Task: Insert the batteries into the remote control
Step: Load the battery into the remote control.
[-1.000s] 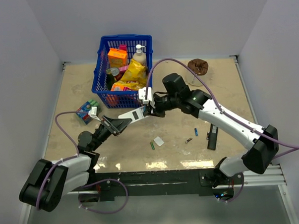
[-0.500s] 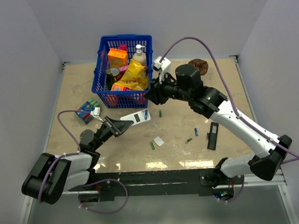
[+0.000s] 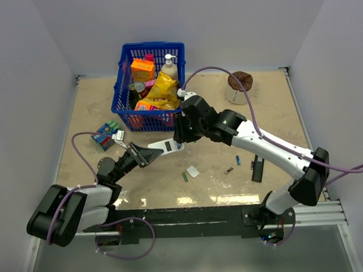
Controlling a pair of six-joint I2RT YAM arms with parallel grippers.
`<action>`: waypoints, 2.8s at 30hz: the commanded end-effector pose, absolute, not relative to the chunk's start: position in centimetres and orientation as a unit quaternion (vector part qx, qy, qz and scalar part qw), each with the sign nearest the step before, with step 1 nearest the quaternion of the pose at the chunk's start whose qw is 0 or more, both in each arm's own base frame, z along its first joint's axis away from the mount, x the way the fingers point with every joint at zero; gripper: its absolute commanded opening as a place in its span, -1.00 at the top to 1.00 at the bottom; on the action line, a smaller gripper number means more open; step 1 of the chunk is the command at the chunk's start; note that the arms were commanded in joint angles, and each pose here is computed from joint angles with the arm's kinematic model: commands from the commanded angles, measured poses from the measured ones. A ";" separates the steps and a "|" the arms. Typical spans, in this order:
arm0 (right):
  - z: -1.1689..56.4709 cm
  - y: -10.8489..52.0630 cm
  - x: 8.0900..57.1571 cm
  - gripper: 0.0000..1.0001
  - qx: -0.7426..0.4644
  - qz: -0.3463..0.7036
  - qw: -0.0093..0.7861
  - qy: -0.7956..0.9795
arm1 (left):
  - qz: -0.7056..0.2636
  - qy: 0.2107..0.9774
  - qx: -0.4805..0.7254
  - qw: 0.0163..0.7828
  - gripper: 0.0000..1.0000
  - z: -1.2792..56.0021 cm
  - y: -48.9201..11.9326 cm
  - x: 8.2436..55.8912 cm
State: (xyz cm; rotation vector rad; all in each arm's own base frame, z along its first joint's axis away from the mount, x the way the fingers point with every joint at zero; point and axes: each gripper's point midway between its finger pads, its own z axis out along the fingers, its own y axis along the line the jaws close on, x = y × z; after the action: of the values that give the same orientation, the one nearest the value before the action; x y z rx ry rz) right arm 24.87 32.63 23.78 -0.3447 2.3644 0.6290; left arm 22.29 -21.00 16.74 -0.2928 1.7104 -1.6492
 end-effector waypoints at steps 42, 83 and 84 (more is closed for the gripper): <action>21.6 32.5 26.9 0.57 -0.066 0.209 0.343 0.913 | -0.698 0.508 0.032 0.504 1.00 24.0 -19.0 15.5; 15.2 33.7 21.3 0.95 -0.100 0.236 0.236 0.937 | -0.699 0.474 0.040 0.535 1.00 26.4 -18.7 16.0; 14.9 33.8 21.2 0.89 -0.101 0.235 0.230 0.939 | -0.698 0.473 0.042 0.535 1.00 26.4 -18.7 16.0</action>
State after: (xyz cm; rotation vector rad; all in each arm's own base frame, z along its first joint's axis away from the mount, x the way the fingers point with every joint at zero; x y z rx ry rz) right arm 24.47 33.18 16.80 -0.2501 2.4511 0.5703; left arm 21.28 -21.20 15.67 -0.2691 1.7760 -1.6498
